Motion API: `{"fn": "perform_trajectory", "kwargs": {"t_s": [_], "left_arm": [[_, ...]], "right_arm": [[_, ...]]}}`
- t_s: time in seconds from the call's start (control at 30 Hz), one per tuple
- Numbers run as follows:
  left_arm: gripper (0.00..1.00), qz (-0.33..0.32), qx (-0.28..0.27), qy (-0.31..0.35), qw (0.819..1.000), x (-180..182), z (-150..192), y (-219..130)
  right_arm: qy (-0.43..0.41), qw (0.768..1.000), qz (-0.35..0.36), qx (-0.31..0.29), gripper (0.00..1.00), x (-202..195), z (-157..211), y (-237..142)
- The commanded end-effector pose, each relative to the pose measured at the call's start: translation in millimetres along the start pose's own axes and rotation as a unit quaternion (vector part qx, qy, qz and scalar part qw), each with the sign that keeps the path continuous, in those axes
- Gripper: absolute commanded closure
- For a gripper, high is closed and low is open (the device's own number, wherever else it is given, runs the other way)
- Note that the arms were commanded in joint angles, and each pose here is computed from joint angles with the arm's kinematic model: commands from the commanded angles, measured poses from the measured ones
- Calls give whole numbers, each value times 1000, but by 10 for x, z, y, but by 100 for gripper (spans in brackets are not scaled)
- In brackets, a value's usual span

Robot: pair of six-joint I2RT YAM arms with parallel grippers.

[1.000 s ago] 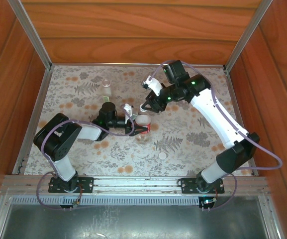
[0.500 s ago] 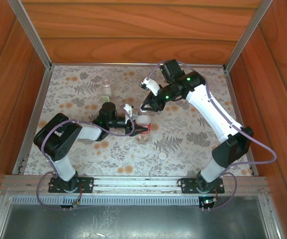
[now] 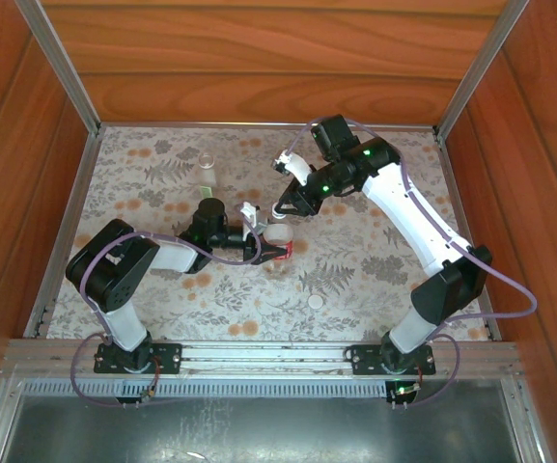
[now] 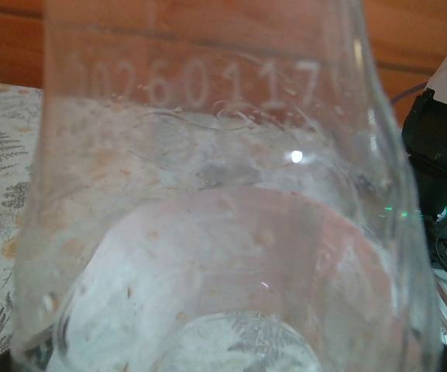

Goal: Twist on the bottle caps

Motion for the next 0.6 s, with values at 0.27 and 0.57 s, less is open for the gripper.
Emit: {"fn": "perform_trajectory", "kwargs": {"t_s": [0.27, 0.57], "left_arm": [[36, 9, -4, -45, 999, 94, -56, 65], [38, -19, -8, -48, 999, 142, -91, 53]], "right_arm": [[8, 1000, 0, 8, 66, -10, 118, 55], [27, 999, 18, 23, 67, -2, 179, 84]]}}
Point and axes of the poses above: each hand's point on the last joint's axis, 136 mm out from that joint toward the fingers, its own y axis out along the fingers, its own x axis along the line the jaws close on, z = x × y, the point moved 6 cm from there along -y, back along the fingers
